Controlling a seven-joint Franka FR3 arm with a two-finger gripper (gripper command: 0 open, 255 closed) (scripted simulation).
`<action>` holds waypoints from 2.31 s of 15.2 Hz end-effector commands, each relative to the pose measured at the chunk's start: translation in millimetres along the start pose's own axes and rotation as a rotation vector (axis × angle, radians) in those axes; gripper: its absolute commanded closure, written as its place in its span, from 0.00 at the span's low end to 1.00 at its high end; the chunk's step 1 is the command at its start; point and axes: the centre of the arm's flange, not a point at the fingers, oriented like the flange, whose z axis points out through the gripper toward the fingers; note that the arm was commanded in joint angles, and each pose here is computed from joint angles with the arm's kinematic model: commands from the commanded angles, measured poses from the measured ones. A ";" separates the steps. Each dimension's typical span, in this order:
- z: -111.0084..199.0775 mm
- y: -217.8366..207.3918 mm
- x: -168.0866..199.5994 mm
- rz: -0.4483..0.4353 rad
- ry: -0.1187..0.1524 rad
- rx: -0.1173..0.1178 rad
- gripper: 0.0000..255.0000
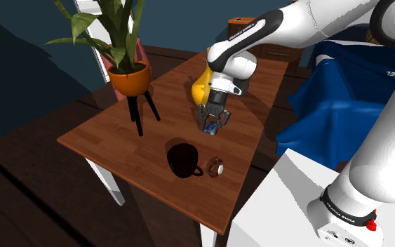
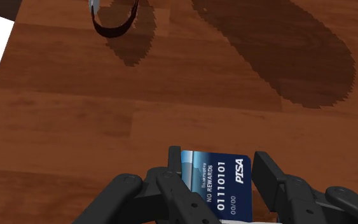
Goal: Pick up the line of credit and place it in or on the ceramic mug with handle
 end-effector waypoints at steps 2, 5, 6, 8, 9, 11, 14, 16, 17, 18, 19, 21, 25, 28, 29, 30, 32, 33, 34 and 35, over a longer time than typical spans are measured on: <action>-12.5 -0.8 -9.1 0.000 0.000 0.000 1.00; -25.7 -0.8 -17.9 0.000 0.000 0.000 1.00; -30.2 -0.9 -20.8 0.000 0.000 0.000 1.00; -39.0 -0.9 -26.6 0.000 0.000 0.000 1.00; -43.4 -0.9 -29.5 0.000 0.000 0.000 1.00; -52.2 -1.0 -35.3 0.000 0.000 0.000 1.00; -65.4 -1.0 -44.0 0.000 0.000 0.000 1.00; -74.2 -1.1 -49.9 0.000 0.000 0.000 1.00; -78.6 -1.1 -52.8 0.000 0.000 0.000 1.00; -83.0 -1.1 -55.7 0.000 0.000 0.000 1.00; -87.4 -1.2 -58.6 0.000 0.000 0.000 1.00; -96.3 -1.2 -64.4 0.000 0.000 0.000 1.00; -113.9 -1.3 -76.1 0.000 0.000 0.000 1.00; -124.4 -1.3 -83.0 0.000 0.000 0.000 1.00; -118.0 -0.2 -94.5 0.000 0.000 0.000 1.00; -111.6 0.9 -106.0 0.000 0.000 0.000 1.00; -98.7 3.0 -128.9 0.000 0.000 0.000 1.00; -92.2 4.1 -140.4 0.000 0.000 0.000 1.00; -85.8 5.2 -151.9 0.000 0.000 0.000 1.00; -79.4 6.3 -163.3 0.000 0.000 0.000 1.00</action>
